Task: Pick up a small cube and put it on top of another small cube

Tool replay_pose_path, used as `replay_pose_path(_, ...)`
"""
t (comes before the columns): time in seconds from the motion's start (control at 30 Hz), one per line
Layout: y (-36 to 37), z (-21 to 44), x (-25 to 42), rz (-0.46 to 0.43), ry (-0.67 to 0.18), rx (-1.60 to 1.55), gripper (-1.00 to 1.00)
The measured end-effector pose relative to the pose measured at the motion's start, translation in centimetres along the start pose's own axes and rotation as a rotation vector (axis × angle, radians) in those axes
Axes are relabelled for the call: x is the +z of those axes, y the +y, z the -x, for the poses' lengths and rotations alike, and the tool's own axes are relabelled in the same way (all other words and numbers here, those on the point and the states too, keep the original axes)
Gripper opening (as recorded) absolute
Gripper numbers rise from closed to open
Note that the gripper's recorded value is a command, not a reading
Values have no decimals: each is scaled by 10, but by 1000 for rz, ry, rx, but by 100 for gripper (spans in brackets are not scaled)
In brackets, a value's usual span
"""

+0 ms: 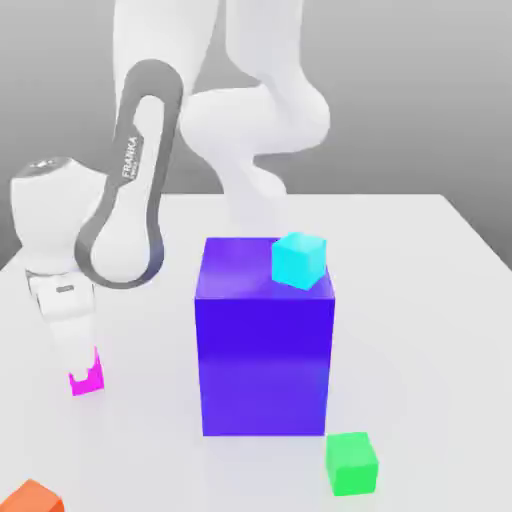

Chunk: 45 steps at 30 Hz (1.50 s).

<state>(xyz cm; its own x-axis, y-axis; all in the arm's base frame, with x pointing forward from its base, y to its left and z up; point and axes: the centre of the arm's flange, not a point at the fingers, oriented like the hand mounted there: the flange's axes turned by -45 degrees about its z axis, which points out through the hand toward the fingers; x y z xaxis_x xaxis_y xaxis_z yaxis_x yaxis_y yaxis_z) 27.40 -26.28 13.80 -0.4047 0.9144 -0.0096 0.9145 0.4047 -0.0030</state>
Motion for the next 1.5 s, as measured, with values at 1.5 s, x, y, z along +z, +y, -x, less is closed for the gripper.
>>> replay_pose_path(1.5,320,-273,-112,-1,-28,-764,-100)
